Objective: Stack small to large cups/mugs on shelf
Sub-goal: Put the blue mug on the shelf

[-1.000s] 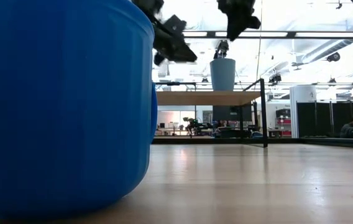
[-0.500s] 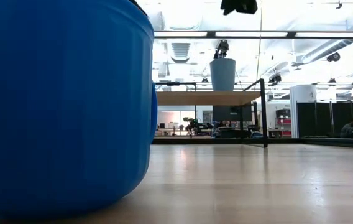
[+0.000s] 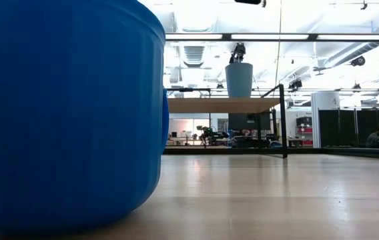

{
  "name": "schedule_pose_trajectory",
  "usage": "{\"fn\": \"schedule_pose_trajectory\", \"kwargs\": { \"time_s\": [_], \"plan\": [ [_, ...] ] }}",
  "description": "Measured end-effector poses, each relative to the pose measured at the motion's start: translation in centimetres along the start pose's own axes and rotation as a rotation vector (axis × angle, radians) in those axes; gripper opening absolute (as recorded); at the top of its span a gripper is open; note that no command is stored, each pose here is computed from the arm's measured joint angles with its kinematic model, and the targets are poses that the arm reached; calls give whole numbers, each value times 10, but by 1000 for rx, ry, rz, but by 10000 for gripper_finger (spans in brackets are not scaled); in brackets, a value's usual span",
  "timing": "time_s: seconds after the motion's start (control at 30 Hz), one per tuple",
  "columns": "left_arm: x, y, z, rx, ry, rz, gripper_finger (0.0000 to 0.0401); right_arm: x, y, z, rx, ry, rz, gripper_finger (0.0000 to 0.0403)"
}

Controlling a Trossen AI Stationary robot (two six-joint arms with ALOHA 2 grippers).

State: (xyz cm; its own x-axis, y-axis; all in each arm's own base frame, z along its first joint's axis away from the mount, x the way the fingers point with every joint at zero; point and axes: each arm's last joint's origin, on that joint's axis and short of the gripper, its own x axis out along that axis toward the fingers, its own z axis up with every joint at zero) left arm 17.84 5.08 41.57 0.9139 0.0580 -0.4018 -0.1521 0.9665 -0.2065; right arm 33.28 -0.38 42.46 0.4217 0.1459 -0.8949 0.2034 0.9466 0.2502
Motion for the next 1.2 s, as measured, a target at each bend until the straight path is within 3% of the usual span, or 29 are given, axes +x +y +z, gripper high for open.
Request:
{"fn": "schedule_pose_trajectory", "kwargs": {
  "time_s": [0.23, 0.53, 0.67, 0.8, 1.2],
  "plan": [
    [19, -9, -16, -14, 199, -111, 47, 49, 41, 11, -20, 28, 44, 88],
    [40, -11, -17, 40, 248, -131, 47, 111, 71, 13, 18, 130, 42, 84],
    [33, -13, -9, 56, 199, -125, 47, 126, 79, 10, 2, 177, 61, 79],
    [19, -15, 1, 78, 124, -51, 47, 136, 87, 9, -40, 190, 88, 77],
    [-10, -17, 19, 105, -108, 63, 47, 150, 117, 8, -140, 101, 164, 100]
  ]
}}
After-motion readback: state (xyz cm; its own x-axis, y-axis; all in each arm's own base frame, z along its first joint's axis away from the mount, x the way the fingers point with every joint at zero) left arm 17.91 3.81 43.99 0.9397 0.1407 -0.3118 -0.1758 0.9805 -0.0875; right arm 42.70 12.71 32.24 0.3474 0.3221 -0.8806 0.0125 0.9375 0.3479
